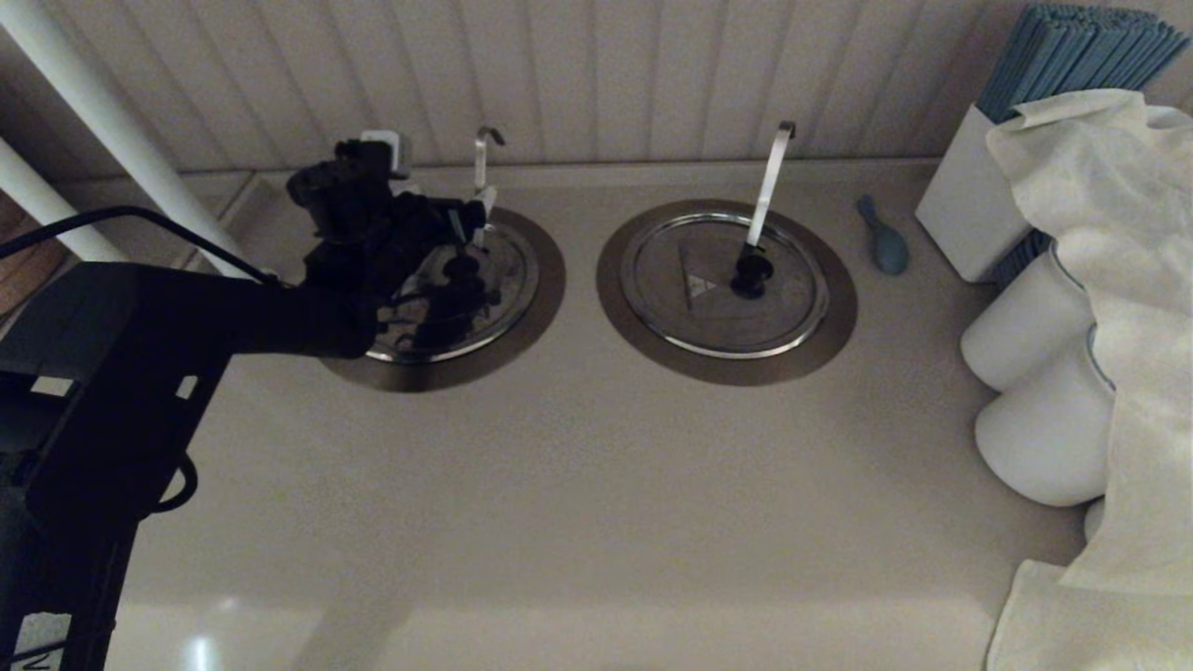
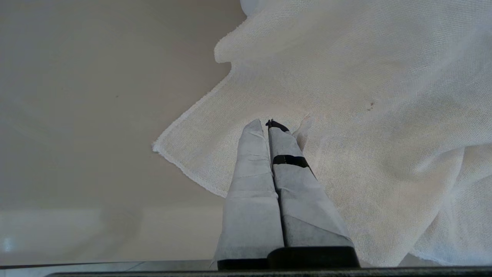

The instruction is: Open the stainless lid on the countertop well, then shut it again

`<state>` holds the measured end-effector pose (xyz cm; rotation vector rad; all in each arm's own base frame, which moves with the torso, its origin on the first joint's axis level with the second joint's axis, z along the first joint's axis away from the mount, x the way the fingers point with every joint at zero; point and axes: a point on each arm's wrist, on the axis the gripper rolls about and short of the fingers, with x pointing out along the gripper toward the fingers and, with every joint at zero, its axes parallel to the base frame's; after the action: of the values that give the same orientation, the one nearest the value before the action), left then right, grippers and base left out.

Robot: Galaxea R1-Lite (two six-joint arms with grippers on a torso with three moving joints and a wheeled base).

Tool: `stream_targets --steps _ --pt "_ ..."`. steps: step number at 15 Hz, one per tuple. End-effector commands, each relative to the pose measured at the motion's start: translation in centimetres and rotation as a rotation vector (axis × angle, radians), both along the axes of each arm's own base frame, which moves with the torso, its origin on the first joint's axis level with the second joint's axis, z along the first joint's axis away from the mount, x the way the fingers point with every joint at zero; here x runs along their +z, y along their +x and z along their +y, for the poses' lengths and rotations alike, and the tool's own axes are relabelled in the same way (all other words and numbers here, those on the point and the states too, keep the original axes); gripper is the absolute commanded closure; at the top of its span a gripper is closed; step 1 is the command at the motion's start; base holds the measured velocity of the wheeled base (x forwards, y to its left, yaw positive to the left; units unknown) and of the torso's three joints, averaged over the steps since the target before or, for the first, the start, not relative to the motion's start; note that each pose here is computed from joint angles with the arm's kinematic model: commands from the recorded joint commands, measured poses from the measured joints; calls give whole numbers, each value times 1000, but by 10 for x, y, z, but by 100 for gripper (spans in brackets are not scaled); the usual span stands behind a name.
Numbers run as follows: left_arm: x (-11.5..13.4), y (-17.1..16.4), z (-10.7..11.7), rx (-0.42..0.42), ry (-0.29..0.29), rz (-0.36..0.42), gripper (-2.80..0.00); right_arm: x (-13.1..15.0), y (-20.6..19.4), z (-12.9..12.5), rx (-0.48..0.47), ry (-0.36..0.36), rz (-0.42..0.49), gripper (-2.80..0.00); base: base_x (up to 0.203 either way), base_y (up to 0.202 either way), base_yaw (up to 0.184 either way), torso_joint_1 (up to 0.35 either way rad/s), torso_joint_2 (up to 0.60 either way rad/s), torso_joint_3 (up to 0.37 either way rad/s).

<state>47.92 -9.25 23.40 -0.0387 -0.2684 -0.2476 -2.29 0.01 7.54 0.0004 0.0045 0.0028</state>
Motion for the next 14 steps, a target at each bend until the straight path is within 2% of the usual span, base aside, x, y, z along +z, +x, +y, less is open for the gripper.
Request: stream_targets --steps 1,5,8,10,14 --pt "14 -15 1 -27 0 -8 -280 0 0 0 0 0 0 0 0 0 0 0 0 0" --pt "25 -44 1 -154 37 32 -280 0 0 0 0 0 2 0 0 0 0 0 0 0" --pt "40 -69 17 -262 74 96 -280 0 0 0 0 0 0 0 0 0 0 0 0 0" --pt "55 -85 27 -255 77 145 -280 0 0 0 0 1 0 0 0 0 0 0 0 0" --pt "115 -162 57 -185 74 142 -280 0 0 0 0 1 0 0 0 0 0 0 0 0"
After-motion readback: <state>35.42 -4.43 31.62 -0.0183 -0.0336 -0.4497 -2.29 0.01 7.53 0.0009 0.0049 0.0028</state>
